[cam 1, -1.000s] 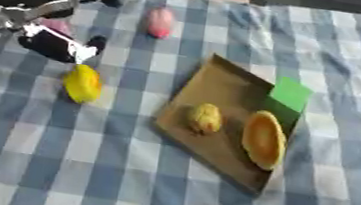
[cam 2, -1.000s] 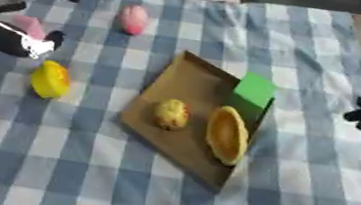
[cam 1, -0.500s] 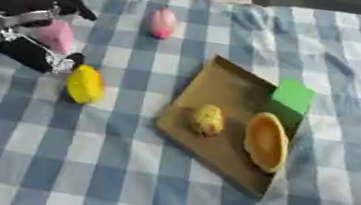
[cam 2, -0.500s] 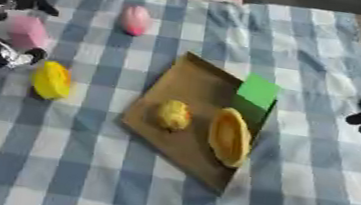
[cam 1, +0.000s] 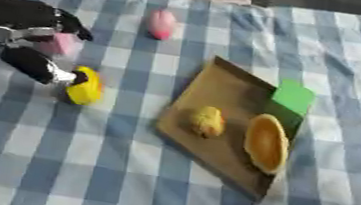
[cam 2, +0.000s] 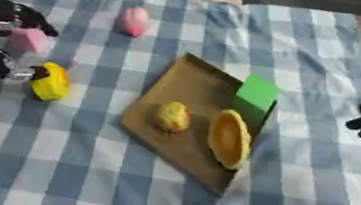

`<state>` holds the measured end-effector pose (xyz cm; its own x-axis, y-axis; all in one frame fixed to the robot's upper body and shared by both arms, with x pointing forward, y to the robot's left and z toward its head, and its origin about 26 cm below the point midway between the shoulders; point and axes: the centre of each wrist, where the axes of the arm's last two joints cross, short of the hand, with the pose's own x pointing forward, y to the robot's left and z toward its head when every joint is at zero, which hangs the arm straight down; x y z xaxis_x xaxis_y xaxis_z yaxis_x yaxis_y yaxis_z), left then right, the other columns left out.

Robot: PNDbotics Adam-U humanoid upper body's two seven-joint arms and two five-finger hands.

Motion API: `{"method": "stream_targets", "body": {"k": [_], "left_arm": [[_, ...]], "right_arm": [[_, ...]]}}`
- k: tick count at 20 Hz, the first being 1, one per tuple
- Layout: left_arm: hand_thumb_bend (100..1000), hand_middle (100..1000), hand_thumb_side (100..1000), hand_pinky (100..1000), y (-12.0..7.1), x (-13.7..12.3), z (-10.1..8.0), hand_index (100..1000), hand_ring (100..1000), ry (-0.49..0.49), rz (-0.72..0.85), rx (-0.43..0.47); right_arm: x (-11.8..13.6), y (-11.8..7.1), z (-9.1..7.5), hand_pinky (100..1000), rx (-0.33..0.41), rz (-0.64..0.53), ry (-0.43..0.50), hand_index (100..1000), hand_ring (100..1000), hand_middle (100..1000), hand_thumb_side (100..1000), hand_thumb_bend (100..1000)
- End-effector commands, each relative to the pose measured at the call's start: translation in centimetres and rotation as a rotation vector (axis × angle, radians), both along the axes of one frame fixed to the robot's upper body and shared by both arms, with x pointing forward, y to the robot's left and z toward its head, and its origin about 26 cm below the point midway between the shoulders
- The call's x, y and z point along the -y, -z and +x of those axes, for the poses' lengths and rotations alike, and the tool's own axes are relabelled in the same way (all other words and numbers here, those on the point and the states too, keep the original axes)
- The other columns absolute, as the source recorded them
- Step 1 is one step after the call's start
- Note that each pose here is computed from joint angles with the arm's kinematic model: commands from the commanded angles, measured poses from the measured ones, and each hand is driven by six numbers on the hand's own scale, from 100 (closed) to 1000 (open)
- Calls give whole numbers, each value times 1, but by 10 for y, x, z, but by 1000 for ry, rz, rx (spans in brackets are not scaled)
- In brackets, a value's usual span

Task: Pick up objects on the table and place them in the box.

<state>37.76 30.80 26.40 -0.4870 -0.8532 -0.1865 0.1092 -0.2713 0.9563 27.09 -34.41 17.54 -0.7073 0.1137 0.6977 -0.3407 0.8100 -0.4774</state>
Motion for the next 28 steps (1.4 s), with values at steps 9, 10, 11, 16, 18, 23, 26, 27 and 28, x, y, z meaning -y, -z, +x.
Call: {"method": "stream_targets", "body": {"k": [9,10,11,16,18,23,26,27,28], "left_arm": [[435,788,825,869,5,-17,11,923,855,-75,49,-35],[414,782,825,864,6,-16,12,922,850,-71,42,-36],[404,778,827,860,8,-14,13,920,846,-66,35,-39],[387,751,821,842,16,-8,18,910,818,-51,18,-61],[384,740,828,834,19,-7,21,905,808,-52,17,-68],[390,699,782,807,27,-6,25,881,774,-55,18,-72],[382,661,741,788,31,-6,27,864,744,-62,29,-71],[379,637,724,776,32,-6,28,860,725,-65,32,-72],[380,619,714,764,34,-6,29,858,708,-67,35,-74]], "right_arm": [[-1,-6,-1,983,17,-26,-7,969,723,561,485,100],[-1,-6,-1,983,17,-25,-8,969,723,561,486,100],[-1,-6,-1,983,16,-24,-8,969,723,561,487,100],[-2,-5,-1,983,15,-21,-9,968,723,561,489,100],[-2,-5,-1,983,15,-20,-9,969,723,560,491,100],[-2,-4,-1,984,13,-19,-9,969,723,560,496,100],[-2,-4,-1,984,14,-17,-10,969,723,560,497,100],[-2,-4,-1,984,13,-16,-10,969,723,560,497,100],[-3,-4,-1,984,13,-15,-11,969,723,560,497,100]]}}
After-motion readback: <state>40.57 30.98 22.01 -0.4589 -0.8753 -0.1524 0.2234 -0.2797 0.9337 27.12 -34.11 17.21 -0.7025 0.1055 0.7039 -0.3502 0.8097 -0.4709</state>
